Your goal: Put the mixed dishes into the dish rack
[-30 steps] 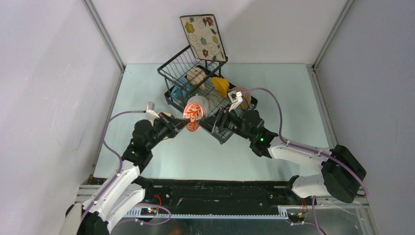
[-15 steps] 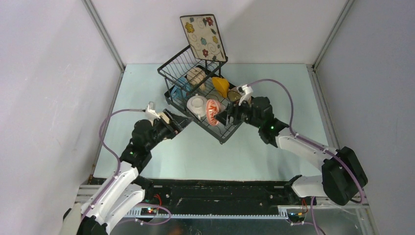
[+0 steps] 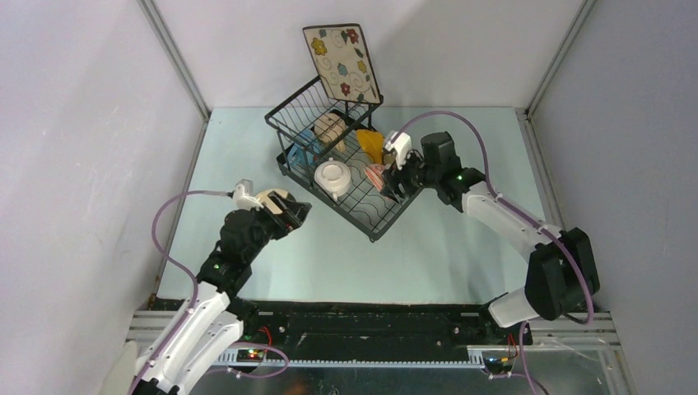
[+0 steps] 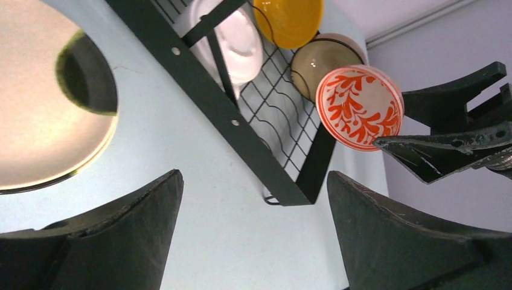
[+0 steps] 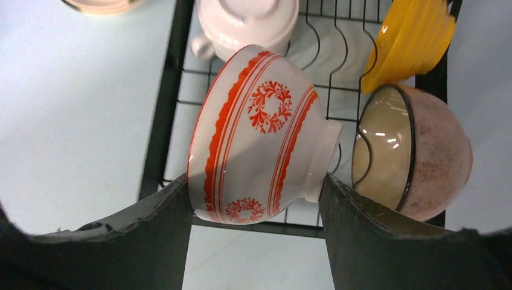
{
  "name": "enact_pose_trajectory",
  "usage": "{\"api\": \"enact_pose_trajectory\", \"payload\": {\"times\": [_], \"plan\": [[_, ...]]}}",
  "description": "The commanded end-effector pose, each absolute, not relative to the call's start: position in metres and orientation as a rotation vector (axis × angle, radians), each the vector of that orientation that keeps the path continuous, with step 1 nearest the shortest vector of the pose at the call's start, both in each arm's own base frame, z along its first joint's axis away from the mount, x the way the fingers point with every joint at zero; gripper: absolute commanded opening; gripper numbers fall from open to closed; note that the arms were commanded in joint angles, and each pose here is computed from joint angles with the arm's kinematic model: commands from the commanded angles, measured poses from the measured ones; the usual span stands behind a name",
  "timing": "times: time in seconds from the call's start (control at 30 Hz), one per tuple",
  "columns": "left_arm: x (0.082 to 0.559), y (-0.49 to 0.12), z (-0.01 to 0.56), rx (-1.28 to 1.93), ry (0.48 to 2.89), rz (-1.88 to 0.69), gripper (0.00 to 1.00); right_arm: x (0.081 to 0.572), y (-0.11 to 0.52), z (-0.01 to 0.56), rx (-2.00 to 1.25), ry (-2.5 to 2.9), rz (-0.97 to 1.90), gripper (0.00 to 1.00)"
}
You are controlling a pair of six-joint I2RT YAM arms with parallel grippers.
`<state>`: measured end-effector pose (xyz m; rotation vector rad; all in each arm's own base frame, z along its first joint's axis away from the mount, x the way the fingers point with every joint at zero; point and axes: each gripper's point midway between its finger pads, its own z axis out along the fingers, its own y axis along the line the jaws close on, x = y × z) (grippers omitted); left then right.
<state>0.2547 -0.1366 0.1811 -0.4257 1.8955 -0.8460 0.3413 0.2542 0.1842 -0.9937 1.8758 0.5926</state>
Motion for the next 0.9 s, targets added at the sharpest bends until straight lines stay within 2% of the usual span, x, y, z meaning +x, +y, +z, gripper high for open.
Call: {"api": "enact_pose_trajectory", "payload": {"times": [0.0,0.17,0.5,0.87], "plan": [[0.258,-0.122,0.172,-0.425,1.881,-0.74,0.94,0.357,0.246,0.191,-1.23,1.77,0.423,0.0],[0.26,-0.112,0.165,-0.471,1.889,-0.671,0.94,0.376,0.238,0.187,-1.282,1.809,0.309,0.0],[0.266,-0.091,0.147,-0.615,1.952,-0.519,0.93,0.398,0.228,0.141,-1.353,1.931,0.163,0.0],[0.266,-0.077,0.149,-0.666,1.899,-0.478,0.92,0.403,0.235,0.107,-1.383,1.974,0.18,0.0]]}}
